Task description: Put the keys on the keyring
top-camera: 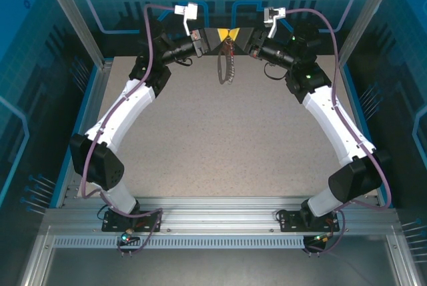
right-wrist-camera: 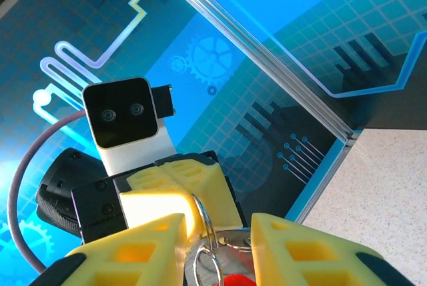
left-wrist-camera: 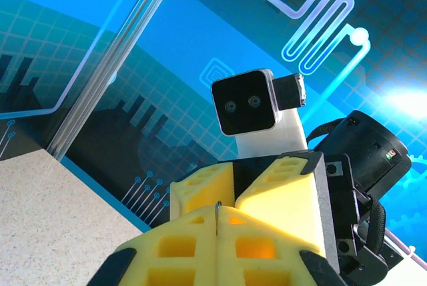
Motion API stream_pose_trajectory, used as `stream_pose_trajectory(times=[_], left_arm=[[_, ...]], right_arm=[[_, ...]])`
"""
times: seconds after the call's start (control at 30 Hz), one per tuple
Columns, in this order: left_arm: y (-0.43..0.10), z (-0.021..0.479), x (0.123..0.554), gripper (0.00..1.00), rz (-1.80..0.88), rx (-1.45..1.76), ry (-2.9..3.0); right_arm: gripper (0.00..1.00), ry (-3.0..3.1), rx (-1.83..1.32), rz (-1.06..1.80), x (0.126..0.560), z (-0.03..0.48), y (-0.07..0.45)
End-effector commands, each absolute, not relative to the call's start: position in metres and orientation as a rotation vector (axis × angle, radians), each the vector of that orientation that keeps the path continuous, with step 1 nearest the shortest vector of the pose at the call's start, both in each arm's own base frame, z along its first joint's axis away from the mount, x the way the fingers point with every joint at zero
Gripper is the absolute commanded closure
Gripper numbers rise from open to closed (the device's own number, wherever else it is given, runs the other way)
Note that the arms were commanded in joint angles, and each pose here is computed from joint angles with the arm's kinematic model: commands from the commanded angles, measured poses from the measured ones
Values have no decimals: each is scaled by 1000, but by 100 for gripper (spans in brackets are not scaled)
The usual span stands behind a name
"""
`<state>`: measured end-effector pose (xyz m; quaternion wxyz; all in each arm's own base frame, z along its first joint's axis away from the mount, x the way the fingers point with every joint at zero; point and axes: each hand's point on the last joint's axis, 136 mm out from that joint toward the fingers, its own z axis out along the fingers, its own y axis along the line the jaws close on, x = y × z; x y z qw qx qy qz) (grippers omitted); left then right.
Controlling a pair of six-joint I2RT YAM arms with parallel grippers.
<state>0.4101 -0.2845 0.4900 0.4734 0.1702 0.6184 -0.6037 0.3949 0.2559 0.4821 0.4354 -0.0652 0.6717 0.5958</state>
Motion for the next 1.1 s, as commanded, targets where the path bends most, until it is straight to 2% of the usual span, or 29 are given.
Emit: stream_pose_trajectory(times=[0.0, 0.27, 0.47, 0.63, 0.73, 0.8, 0.9, 1.07], left_arm=[[-280, 515, 394, 100, -1456, 450, 1426], [-280, 512, 395, 100, -1456, 450, 1430], [-281, 511, 395, 100, -1456, 451, 1431], [-281, 510, 396, 100, -1458, 461, 1437], [-277, 512, 396, 75, -1449, 460, 1438], [-271, 512, 399, 63, -1439, 451, 1442], [-262, 513, 401, 54, -1426, 451, 1455], [-260, 508, 400, 48, -1417, 507, 1506]], right_arm=[[70, 1622, -200, 1511, 395, 492, 259], [78, 1624, -199, 1522, 398, 489, 262], [100, 1612, -219, 1534, 397, 492, 264], [100, 1624, -253, 1515, 397, 491, 260], [100, 1653, -275, 1488, 401, 487, 249], [100, 1691, -293, 1460, 405, 480, 241], [100, 1742, -354, 1435, 407, 470, 231], [100, 1797, -487, 1414, 404, 456, 222]])
